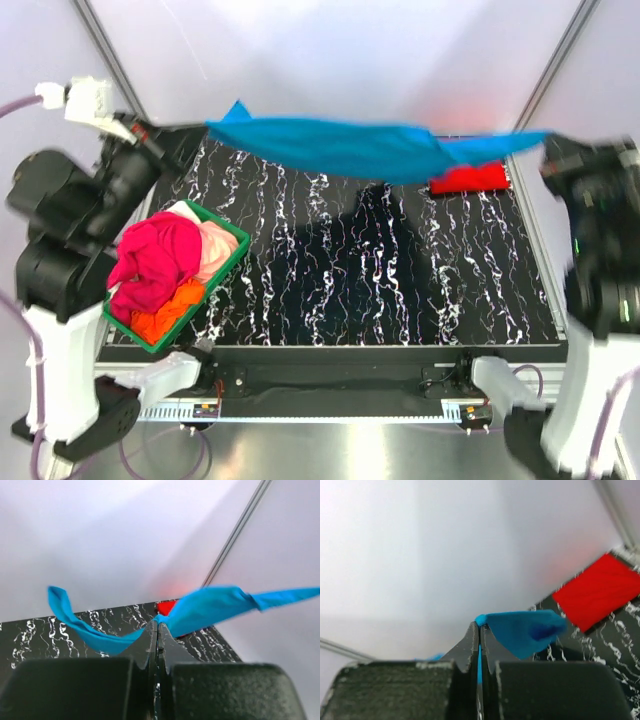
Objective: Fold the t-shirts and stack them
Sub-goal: Flatten the tshirt out
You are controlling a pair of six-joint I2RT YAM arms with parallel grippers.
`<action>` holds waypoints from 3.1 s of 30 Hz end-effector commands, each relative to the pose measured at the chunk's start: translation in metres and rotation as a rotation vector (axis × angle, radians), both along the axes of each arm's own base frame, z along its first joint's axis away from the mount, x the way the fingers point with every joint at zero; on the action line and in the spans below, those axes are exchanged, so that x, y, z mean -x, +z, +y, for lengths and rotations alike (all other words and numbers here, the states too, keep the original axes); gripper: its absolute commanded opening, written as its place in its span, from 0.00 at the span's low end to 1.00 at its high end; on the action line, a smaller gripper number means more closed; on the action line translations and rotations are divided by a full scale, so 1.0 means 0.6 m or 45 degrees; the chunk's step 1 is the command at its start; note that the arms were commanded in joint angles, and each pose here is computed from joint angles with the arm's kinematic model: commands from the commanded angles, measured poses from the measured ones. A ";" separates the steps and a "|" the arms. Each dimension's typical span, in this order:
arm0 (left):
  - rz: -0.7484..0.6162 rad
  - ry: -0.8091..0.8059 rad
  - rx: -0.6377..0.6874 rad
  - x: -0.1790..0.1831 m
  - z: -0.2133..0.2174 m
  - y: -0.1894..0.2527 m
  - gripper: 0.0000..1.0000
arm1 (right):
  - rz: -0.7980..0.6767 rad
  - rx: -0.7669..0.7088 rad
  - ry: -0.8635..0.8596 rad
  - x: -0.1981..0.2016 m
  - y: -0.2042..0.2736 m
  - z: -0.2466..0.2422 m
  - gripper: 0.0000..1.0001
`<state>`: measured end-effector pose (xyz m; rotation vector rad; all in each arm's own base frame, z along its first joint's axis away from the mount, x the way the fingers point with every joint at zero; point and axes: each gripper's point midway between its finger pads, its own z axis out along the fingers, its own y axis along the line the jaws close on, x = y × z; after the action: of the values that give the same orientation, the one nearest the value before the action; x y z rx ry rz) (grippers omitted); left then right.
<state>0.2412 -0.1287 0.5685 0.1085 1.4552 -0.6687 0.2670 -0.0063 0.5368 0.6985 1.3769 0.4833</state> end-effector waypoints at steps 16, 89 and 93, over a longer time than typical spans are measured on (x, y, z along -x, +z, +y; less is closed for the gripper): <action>0.055 -0.100 0.136 0.043 -0.011 -0.034 0.00 | -0.117 0.062 -0.202 0.034 0.065 -0.046 0.00; 0.121 0.055 0.059 -0.084 0.042 -0.140 0.00 | -0.083 0.274 0.059 -0.102 0.056 0.003 0.00; 0.279 0.187 -0.046 -0.207 0.062 -0.229 0.00 | 0.037 0.270 0.250 -0.253 -0.020 0.033 0.00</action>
<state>0.3086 -0.1087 0.4763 0.0048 1.5685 -0.6971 0.3465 -0.0049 0.5627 0.5031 1.3933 0.4052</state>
